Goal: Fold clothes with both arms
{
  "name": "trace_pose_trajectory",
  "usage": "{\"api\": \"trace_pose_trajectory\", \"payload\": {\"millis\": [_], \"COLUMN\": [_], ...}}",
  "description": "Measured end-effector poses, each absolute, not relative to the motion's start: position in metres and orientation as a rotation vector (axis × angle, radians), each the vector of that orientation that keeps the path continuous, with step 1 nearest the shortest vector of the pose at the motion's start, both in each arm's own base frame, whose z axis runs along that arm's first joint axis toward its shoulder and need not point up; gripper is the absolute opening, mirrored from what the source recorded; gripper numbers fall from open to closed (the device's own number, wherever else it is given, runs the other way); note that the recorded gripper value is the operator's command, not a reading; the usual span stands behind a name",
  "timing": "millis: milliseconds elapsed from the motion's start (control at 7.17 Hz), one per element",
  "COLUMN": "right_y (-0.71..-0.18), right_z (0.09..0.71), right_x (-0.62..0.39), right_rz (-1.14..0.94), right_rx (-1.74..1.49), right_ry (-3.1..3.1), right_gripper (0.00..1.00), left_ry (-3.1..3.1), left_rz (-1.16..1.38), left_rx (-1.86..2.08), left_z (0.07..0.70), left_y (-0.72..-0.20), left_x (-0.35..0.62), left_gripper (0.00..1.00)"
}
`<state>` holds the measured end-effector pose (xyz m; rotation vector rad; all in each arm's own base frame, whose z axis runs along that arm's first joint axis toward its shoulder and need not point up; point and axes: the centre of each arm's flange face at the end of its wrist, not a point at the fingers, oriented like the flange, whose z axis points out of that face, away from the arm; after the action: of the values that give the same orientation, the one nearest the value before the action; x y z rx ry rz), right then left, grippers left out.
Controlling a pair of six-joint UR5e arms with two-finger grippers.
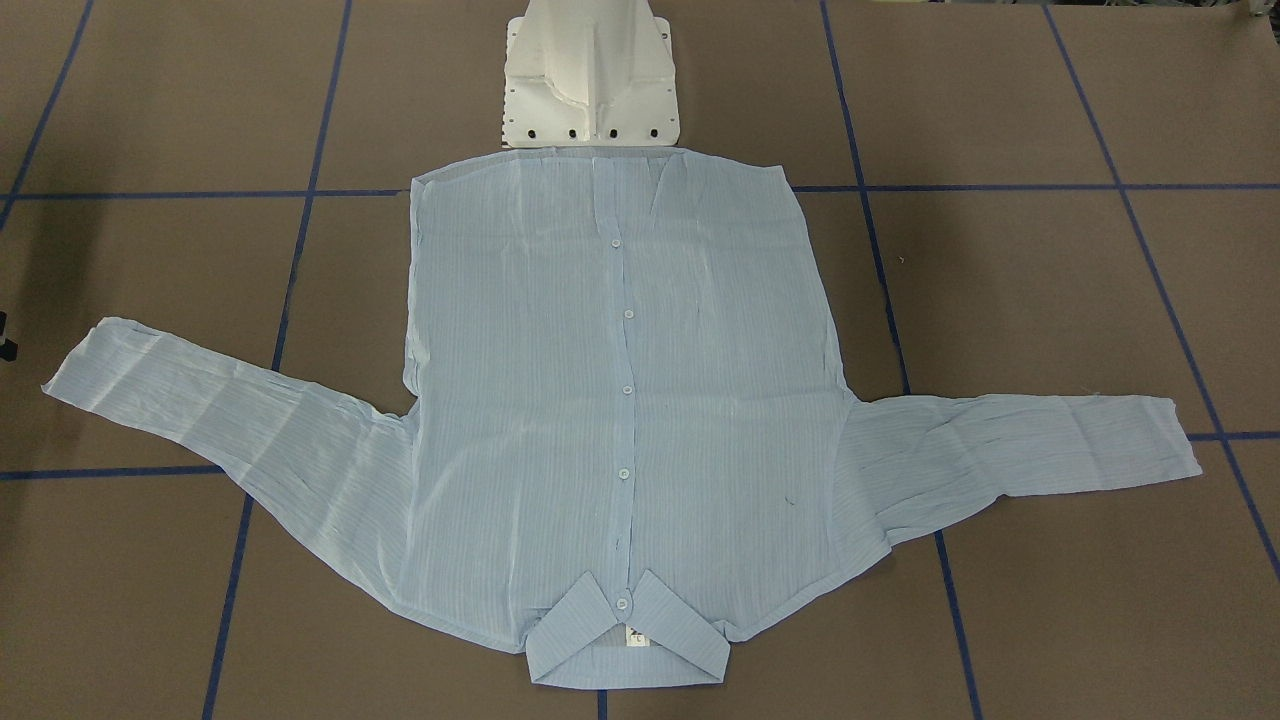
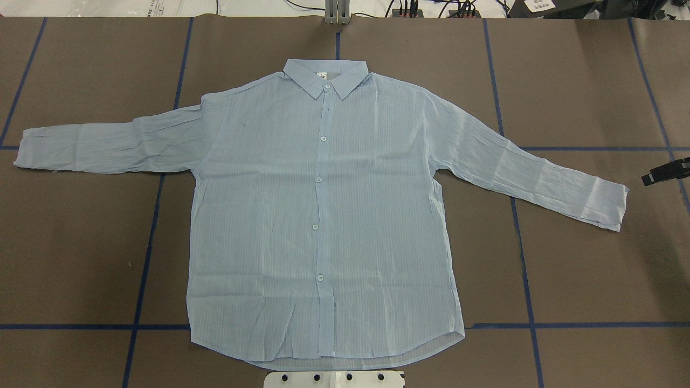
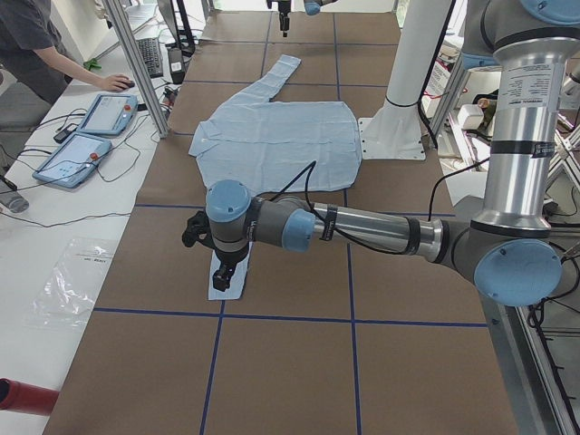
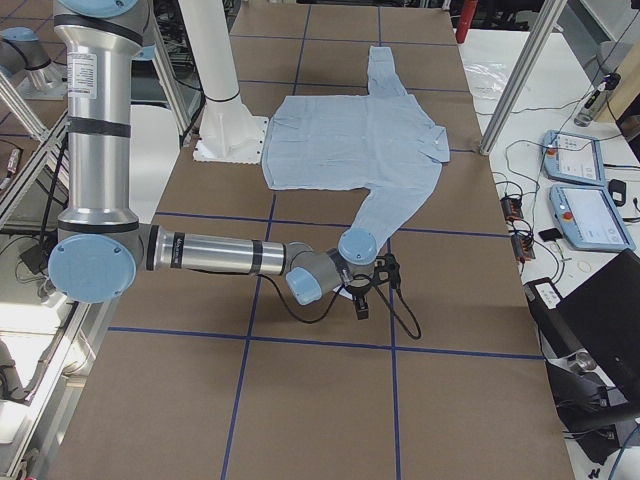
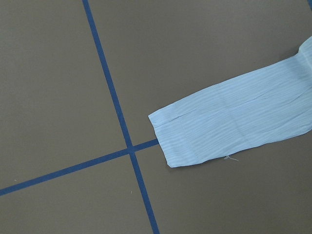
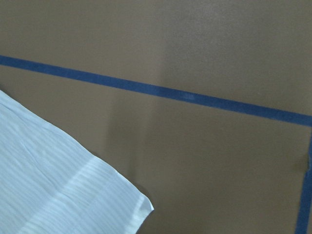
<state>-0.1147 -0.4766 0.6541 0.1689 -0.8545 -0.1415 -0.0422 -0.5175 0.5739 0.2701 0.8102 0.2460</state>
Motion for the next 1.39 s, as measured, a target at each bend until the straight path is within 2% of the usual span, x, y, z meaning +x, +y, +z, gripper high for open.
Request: {"api": "trace_pose_trajectory", "payload": {"millis": [697, 836, 1255, 1394], "right_y": [-0.450, -0.442, -0.432, -0.431], "right_z": [0.645, 0.648, 0.656, 0.657], "right_x": [-0.177, -0.177, -0.181, -0.184], "right_rz": [-0.049, -0.049, -0.056, -0.061], "right_rx": [0.168, 0.168, 0.148, 0.142], "right_ry": [-0.856, -0.841, -0.824, -0.821], "right_gripper": [0.99, 0.91, 0.87, 0.79], "left_ry": [0.811, 0.811, 0.811, 0.811], "left_rz": [0.247, 0.247, 0.246, 0.246], "left_rx": [0.279, 0.279, 0.279, 0.279], "left_z": [0.570, 0.569, 0.569, 0.569], "left_y": [-0.517, -0.517, -0.517, -0.517], "left_x": [-0.043, -0.043, -0.043, -0.043], "left_gripper": [1.00, 1.00, 1.00, 1.00]}}
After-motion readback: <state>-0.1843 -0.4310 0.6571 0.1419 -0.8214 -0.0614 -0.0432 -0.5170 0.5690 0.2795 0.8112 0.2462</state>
